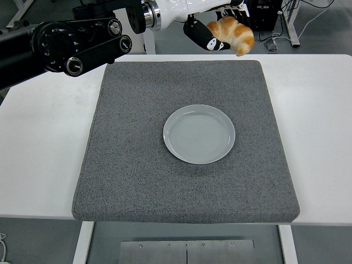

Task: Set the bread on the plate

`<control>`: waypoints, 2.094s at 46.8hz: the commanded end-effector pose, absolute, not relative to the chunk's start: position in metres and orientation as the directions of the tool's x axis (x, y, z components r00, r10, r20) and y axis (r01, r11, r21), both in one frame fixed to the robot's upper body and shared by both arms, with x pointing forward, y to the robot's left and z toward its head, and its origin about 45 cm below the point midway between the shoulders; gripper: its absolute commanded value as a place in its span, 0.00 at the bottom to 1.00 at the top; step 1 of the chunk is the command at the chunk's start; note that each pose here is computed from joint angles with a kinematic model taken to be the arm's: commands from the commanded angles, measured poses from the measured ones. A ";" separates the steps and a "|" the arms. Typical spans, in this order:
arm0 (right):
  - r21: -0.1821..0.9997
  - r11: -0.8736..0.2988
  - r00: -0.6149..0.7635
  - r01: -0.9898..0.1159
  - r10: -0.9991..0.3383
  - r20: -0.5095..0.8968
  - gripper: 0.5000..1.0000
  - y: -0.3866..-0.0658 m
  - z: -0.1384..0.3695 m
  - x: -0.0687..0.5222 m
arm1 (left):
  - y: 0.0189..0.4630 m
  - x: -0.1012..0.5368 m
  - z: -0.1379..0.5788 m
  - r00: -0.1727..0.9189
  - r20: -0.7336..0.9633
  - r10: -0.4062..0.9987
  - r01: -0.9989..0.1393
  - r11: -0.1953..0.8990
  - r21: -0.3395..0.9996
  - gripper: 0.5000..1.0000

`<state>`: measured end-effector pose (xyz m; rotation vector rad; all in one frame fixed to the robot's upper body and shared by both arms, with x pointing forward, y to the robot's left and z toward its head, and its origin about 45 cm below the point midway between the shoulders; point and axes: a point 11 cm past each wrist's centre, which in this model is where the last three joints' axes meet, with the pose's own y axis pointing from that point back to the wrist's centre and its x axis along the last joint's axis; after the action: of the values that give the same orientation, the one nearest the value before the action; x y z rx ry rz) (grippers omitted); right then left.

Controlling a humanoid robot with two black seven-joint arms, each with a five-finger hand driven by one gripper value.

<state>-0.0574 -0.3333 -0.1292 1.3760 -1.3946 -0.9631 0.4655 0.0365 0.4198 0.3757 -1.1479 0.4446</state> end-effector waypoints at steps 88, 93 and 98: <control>0.960 0.069 0.051 -0.272 -0.995 0.086 1.00 -0.334 -0.129 -0.057 | 0.070 0.424 0.225 0.411 0.907 -0.097 -0.497 0.810 0.312 0.00; 0.960 0.069 0.051 -0.272 -0.995 0.086 1.00 -0.334 -0.129 -0.057 | 0.070 0.424 0.225 0.411 0.907 -0.097 -0.498 0.809 0.312 0.00; 0.960 0.067 0.051 -0.273 -0.995 0.084 1.00 -0.333 -0.129 -0.057 | 0.072 0.423 0.222 0.416 0.904 -0.096 -0.499 0.807 0.315 0.00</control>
<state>-0.0575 -0.3332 -0.1292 1.3759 -1.3942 -0.9636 0.4235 0.0703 0.2237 0.6067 -1.1332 0.2727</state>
